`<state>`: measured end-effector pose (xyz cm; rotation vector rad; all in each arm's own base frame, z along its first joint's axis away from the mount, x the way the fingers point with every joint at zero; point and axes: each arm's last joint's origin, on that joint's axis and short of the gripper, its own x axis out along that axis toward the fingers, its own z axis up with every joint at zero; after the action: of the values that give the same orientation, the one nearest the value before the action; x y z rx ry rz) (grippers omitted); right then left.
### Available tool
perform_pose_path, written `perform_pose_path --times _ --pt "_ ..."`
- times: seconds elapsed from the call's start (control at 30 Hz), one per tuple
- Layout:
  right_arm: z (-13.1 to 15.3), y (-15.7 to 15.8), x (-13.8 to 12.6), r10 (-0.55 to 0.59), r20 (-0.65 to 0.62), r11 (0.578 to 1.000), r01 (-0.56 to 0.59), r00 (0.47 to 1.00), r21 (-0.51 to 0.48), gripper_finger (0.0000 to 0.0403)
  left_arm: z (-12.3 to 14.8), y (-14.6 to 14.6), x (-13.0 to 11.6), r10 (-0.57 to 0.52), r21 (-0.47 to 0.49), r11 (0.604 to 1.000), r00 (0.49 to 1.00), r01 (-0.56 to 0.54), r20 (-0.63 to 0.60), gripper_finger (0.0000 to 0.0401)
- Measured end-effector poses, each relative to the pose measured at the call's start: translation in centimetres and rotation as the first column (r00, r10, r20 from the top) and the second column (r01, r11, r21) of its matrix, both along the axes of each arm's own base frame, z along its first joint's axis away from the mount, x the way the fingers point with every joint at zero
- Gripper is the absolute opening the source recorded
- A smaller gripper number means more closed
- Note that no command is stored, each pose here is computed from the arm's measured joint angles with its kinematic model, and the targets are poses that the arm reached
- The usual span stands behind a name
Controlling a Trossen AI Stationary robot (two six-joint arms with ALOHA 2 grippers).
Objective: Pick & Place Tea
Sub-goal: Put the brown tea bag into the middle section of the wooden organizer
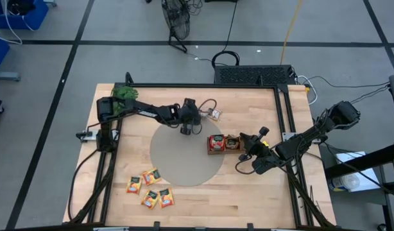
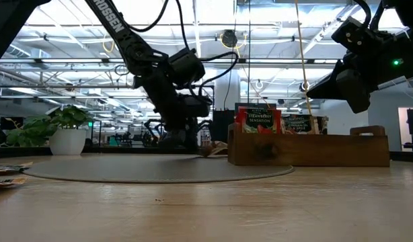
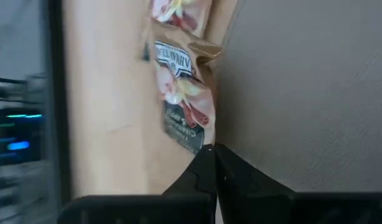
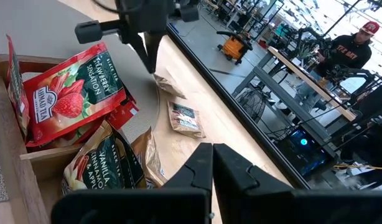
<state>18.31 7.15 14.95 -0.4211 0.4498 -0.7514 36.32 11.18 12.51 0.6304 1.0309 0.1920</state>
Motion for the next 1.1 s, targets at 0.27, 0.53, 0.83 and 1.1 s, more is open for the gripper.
perform_pose_path --times 0.27,0.53,0.83,1.1 --pt "0.2 -0.3 0.2 -0.016 0.008 1.000 0.016 1.000 -0.001 0.0000 2.3 -4.5 1.1 -0.039 0.500 0.851 0.967 0.163 -0.250 0.0001" --pt "3.5 -3.2 2.2 0.073 0.138 0.986 -0.092 0.988 0.137 0.0000 4.8 -10.7 2.7 -0.005 0.781 0.521 0.917 0.344 -0.400 0.0001" --pt "6.4 -10.5 3.1 0.314 0.425 0.822 -0.468 0.849 0.326 0.0000 6.2 -17.3 2.7 -0.133 0.833 0.409 0.928 0.372 -0.349 0.0000" --pt "6.4 -15.3 2.4 0.286 0.646 0.510 -0.683 0.708 0.523 0.0083 6.2 -19.2 2.4 -0.174 0.834 0.400 0.925 0.380 -0.338 0.0000"
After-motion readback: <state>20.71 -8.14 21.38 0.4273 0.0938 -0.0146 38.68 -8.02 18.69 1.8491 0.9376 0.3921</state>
